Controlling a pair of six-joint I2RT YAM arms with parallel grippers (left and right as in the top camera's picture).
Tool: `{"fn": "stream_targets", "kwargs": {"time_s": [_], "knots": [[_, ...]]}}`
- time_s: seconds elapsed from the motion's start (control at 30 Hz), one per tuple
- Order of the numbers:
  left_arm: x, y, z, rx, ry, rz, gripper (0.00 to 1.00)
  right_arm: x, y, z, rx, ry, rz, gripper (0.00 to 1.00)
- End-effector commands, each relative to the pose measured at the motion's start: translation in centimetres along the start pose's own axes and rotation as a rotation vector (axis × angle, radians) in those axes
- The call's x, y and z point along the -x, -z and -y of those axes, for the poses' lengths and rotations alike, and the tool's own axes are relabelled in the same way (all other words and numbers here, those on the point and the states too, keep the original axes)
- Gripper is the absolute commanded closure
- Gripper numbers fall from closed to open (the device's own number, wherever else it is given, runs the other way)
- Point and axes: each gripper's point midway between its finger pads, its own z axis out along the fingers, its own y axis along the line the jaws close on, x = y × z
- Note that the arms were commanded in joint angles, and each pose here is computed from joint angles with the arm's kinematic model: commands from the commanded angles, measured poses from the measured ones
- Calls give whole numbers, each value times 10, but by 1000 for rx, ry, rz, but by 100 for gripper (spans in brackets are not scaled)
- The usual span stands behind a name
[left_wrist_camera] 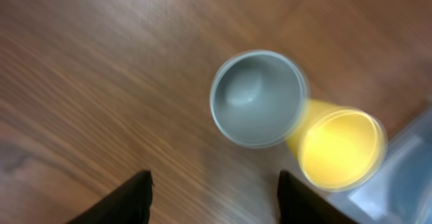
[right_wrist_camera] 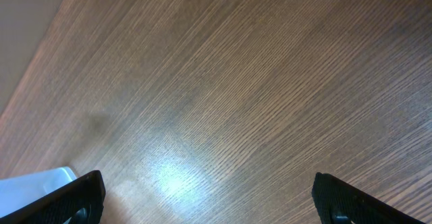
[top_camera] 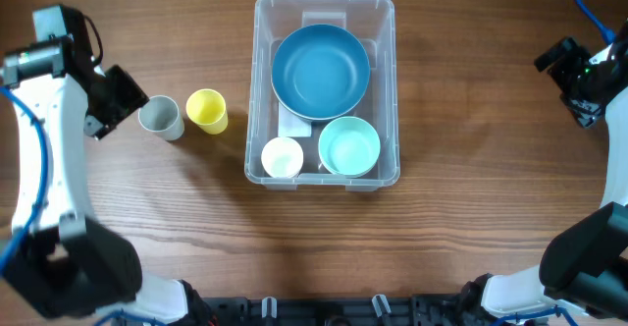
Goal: Pack container
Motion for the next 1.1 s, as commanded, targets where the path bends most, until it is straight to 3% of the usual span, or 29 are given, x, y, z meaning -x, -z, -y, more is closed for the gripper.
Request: {"fn": "stream_targets", "kwargs": {"time_s": [0.0,0.1,0.37,0.53,0.73,0.87,1.07], "knots": [[-9,-50,-2,-9,7,-110,43,-1,-3,0,0,-4,-6,1],[-12,-76,-3,13,0,-163,52,-1,-3,0,0,-4,-6,0],[-8,-103,-6,42,-14,-184,96,-1,-3,0,0,-4,-6,0],[-3,-61,-11,38,0,-140,96,-1,-3,0,0,-5,-6,0],[-11,63,20,-87,-96,94,96,-1,-3,0,0,-4,-6,0],[-61,107,67,-183,-314,162,96,-1,-3,0,0,-4,-6,0],[-142,95,116,-198,-600,42,96,-1,-3,0,0,-4,-6,0]]}}
